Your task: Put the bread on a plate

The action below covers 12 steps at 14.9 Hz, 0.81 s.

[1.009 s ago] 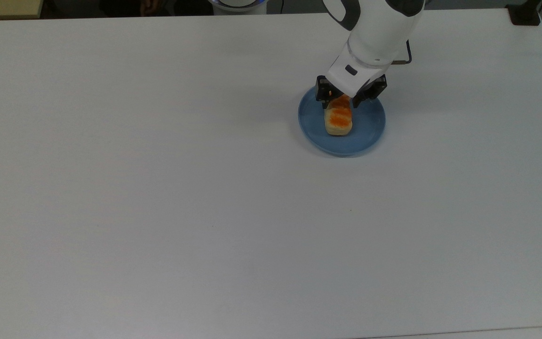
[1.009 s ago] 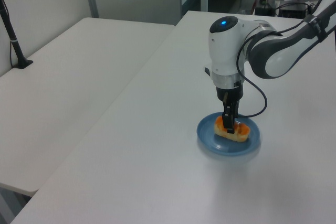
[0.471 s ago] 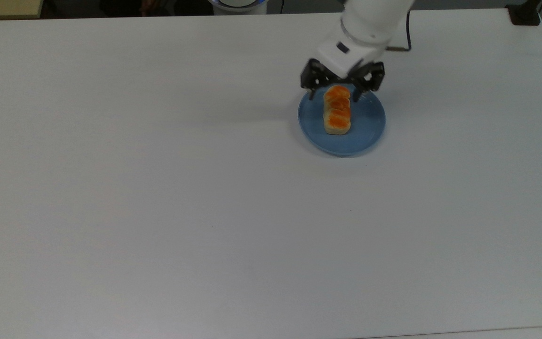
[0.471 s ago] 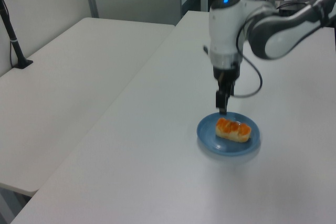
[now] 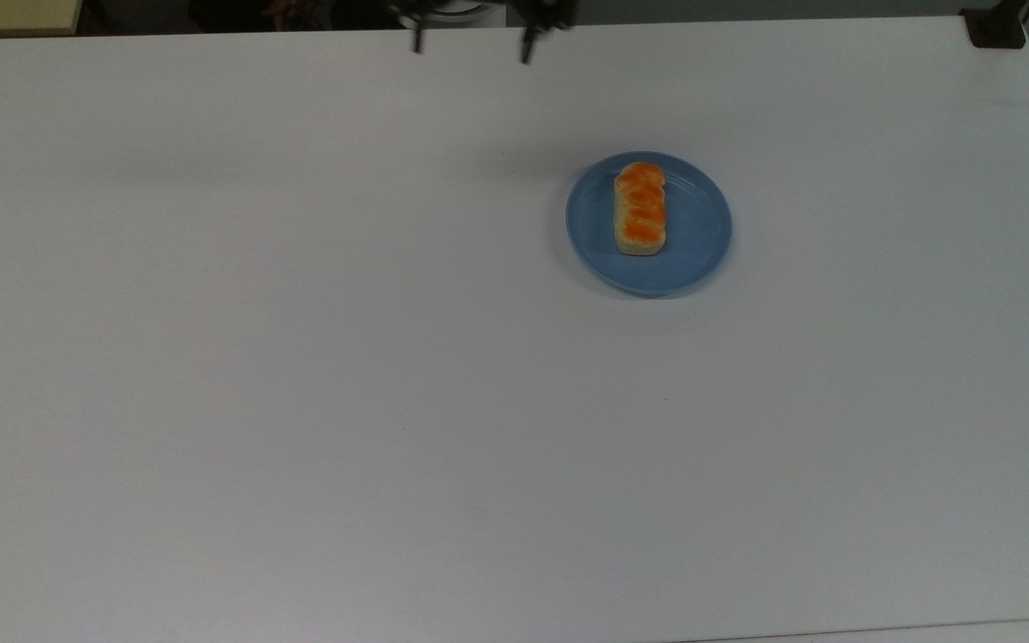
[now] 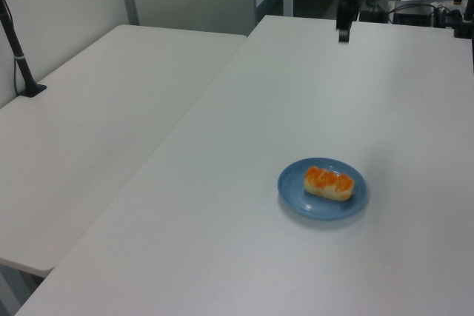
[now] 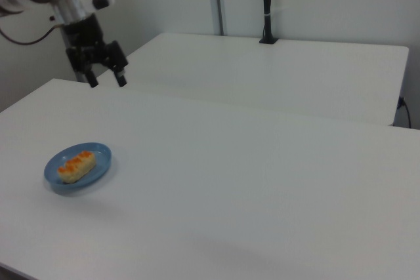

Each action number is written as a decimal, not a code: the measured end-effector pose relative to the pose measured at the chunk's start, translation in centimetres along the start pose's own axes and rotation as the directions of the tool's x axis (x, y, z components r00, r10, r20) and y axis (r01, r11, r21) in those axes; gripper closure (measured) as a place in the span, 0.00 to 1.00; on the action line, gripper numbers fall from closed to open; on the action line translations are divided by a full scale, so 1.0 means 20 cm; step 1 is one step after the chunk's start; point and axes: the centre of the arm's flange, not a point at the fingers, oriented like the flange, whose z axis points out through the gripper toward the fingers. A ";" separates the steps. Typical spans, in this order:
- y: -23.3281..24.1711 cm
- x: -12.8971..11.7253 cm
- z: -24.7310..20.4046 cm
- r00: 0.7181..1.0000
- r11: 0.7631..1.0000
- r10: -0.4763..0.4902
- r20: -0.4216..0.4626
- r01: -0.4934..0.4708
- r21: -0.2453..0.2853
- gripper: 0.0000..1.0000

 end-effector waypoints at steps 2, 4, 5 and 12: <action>0.24 -0.01 -0.06 0.999 0.999 0.035 -0.002 -0.035 0.014 0.00; 0.44 -0.02 -0.08 0.996 0.995 0.090 -0.010 -0.089 0.038 0.00; 0.52 -0.02 -0.09 0.993 0.992 0.114 -0.013 -0.114 0.048 0.00; 0.75 -0.05 -0.07 0.979 0.974 0.203 -0.006 -0.201 0.103 0.00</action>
